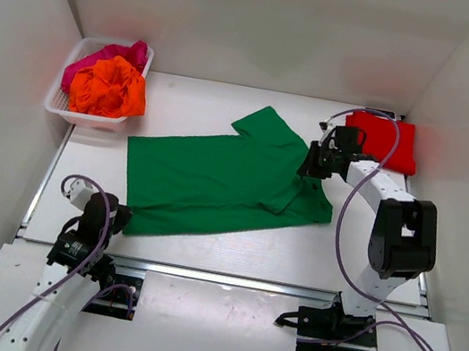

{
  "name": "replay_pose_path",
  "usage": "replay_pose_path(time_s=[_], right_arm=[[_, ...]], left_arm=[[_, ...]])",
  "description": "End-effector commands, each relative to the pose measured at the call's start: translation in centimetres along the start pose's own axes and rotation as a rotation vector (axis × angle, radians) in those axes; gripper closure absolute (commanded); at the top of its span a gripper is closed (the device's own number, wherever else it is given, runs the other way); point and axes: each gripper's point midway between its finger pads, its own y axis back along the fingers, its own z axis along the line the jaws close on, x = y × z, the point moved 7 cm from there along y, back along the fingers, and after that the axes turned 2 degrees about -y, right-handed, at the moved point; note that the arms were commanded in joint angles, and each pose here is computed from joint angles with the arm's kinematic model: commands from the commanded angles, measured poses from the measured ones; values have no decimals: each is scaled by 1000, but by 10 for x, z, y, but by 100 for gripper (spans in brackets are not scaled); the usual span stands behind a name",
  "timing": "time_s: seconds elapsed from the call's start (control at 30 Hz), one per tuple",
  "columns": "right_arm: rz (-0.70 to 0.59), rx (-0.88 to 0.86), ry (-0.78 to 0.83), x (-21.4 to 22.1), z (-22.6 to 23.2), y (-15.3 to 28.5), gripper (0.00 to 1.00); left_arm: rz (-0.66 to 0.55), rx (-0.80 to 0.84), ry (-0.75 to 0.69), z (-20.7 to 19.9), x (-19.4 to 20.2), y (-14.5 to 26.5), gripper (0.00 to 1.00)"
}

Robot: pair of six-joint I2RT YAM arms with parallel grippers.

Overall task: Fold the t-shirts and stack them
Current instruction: Fold the flattened tshirt in 1/3 of the way

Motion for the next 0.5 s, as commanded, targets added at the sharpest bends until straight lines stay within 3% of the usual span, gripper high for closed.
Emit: replay_pose_path(time_s=[0.0, 0.27, 0.3, 0.37, 0.4, 0.43, 0.47], right_arm=[[-52, -22, 50, -21, 8, -4, 100], [-65, -2, 36, -35, -1, -14, 100], [-67, 5, 35, -37, -1, -11, 100], [-51, 13, 40, -32, 0, -15, 100], [-54, 13, 37, -34, -2, -13, 100], [-46, 16, 35, -30, -3, -14, 97], [-49, 20, 34, -30, -1, -11, 90]], left_arm=[[-26, -7, -1, 0, -4, 2, 100], [-19, -25, -2, 3, -3, -2, 100], [-23, -28, 4, 3, -4, -2, 96], [-32, -27, 13, 2, -7, -3, 80], [-38, -31, 16, 2, -8, -4, 64], [-38, -39, 18, 3, -8, -4, 55], [-44, -38, 12, 3, -9, -4, 53]])
